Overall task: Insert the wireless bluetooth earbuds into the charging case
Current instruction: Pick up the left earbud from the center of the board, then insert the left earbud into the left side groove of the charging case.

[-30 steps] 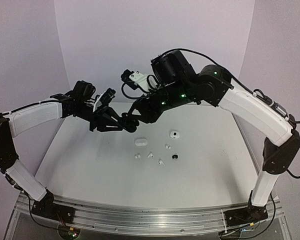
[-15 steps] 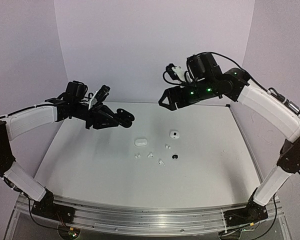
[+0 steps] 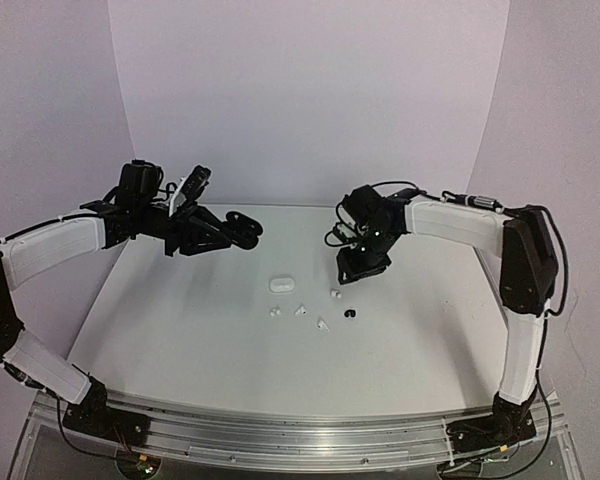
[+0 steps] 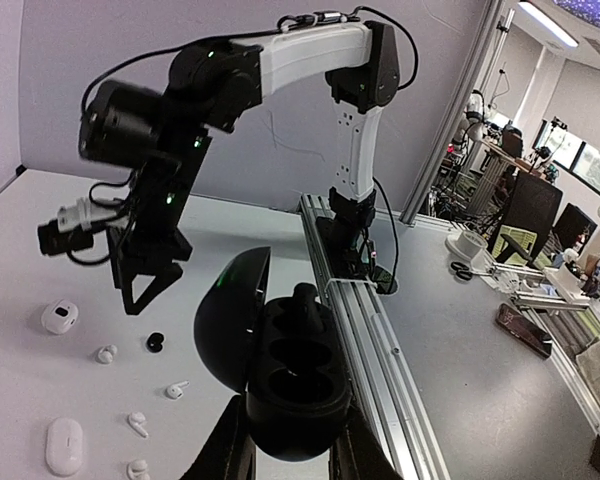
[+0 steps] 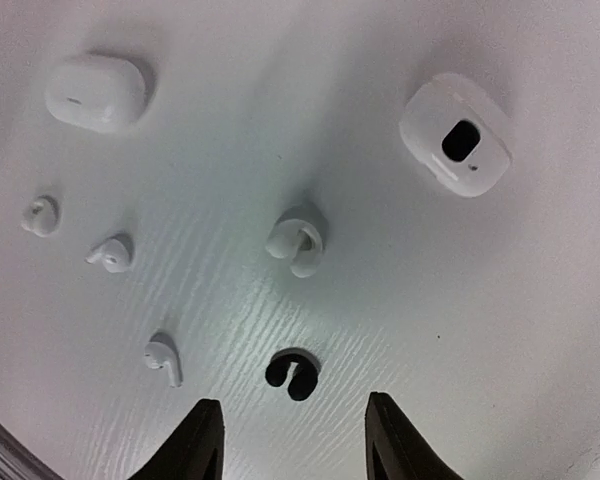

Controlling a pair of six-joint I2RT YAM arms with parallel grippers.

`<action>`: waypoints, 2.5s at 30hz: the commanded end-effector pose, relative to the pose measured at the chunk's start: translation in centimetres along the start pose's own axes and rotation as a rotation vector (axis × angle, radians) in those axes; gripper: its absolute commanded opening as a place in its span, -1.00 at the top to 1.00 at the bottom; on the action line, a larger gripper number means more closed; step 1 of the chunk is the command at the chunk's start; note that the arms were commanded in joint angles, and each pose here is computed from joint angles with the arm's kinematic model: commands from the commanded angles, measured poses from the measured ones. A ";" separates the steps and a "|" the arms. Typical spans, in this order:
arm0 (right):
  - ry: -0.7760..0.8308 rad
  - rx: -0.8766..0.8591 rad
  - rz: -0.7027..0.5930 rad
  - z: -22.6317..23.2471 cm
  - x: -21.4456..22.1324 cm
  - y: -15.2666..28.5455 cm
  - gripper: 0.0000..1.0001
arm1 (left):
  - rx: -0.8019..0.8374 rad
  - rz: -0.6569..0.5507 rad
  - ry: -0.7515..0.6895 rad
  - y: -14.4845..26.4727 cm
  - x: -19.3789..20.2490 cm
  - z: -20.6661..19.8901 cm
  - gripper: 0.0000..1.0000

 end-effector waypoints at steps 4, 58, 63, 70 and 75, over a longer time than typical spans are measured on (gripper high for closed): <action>0.033 0.029 0.161 -0.6 2.3 -3.3 0.21 | -0.018 -0.016 -0.079 0.5 -1.0 -1.3 1.00; -0.115 -0.042 -0.146 1.2 0.0 3.4 1.00 | -0.200 -0.095 -0.137 0.9 -1.2 0.3 1.00; -0.096 -0.037 -0.402 4.5 -5.0 11.8 1.00 | -0.287 -0.173 -0.216 1.0 -1.5 0.1 1.00; -0.055 -0.063 -0.611 10.8 -7.3 19.3 1.00 | -0.343 -0.238 -0.254 0.4 -1.3 0.2 1.00; -0.033 -0.080 -0.708 14.7 -7.3 23.1 1.00 | -0.367 -0.295 -0.234 -0.5 -1.5 0.6 1.00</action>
Point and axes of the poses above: each gripper's point midway between its finger pads, its own y axis back along the fingers, its own z axis along the line the jaws close on, x = y × z, the point moved 5 cm from there along y, back along the fingers, and after that the axes turned 10 degrees about y, right-handed, at the moved point
